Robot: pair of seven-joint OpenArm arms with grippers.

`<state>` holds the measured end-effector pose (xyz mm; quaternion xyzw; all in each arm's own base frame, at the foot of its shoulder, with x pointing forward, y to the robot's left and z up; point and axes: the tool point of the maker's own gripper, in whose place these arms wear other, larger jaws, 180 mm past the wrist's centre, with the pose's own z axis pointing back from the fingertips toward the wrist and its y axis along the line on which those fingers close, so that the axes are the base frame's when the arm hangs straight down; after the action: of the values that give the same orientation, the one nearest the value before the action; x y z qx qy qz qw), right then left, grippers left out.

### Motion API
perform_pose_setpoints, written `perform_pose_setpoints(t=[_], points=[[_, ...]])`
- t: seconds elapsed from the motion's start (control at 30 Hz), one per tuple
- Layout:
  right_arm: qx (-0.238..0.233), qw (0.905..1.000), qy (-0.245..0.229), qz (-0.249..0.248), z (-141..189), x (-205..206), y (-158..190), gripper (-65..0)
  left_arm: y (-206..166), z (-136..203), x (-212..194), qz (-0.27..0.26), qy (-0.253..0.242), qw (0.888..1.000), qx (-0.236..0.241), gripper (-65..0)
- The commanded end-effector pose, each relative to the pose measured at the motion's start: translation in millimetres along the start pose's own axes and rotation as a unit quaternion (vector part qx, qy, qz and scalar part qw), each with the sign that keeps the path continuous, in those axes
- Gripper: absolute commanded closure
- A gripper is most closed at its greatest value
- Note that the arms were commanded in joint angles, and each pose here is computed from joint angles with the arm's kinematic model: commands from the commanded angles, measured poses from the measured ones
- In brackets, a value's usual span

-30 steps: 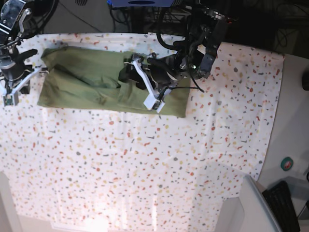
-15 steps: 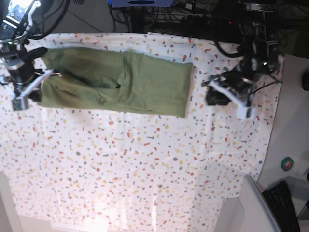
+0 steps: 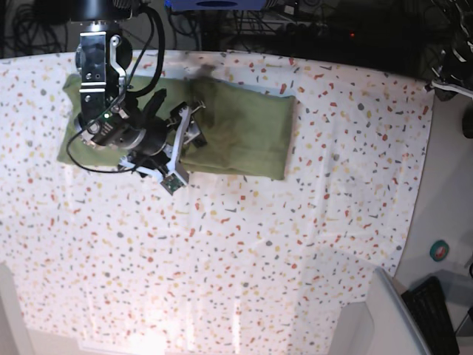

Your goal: Layout the t-shirt on the table in an organized manner, then fold the t-shirt properly

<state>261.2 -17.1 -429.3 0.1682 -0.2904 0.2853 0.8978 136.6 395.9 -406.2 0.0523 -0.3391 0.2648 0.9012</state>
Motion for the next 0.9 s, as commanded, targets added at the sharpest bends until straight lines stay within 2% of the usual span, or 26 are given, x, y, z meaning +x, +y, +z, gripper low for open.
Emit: perform_pose_setpoints(t=[0.0, 0.47, 0.5, 0.57, 0.67, 0.7, 0.87], points=[[0.002, 0.9997, -0.025, 0.001, -2, 18, -3, -36.2, 2, 3, 12, -0.006, -0.018, 1.0, 0.0, 0.0], [0.033, 0.9991, 0.02, -0.019, -35, 8, -10, -35.7, -2, 1, 12, -0.004, -0.018, 1.0, -0.004, 0.0], [0.034, 0.999, 0.022, -0.02, -36, 6, -10, -33.8, -2, 1, 12, -0.004, -0.018, 1.0, -0.004, 0.0], [0.034, 0.9991, 0.014, -0.02, -37, 10, -11, -24.6, -2, 1, 12, -0.004, -0.018, 1.0, -0.004, 0.0], [0.035, 0.9992, 0.003, -0.021, -37, 14, -11, -2.0, -1, 1, 13, -0.005, -0.018, 1.0, -0.003, 0.0], [0.034, 0.9992, 0.002, -0.02, -37, 15, -12, 0.0, -1, 1, 13, -0.005, -0.018, 1.0, -0.003, 0.0], [0.029, 0.9994, 0.003, -0.017, -35, 14, -17, 0.0, -1, 1, 13, -0.005, -0.018, 1.0, -0.004, 0.0]])
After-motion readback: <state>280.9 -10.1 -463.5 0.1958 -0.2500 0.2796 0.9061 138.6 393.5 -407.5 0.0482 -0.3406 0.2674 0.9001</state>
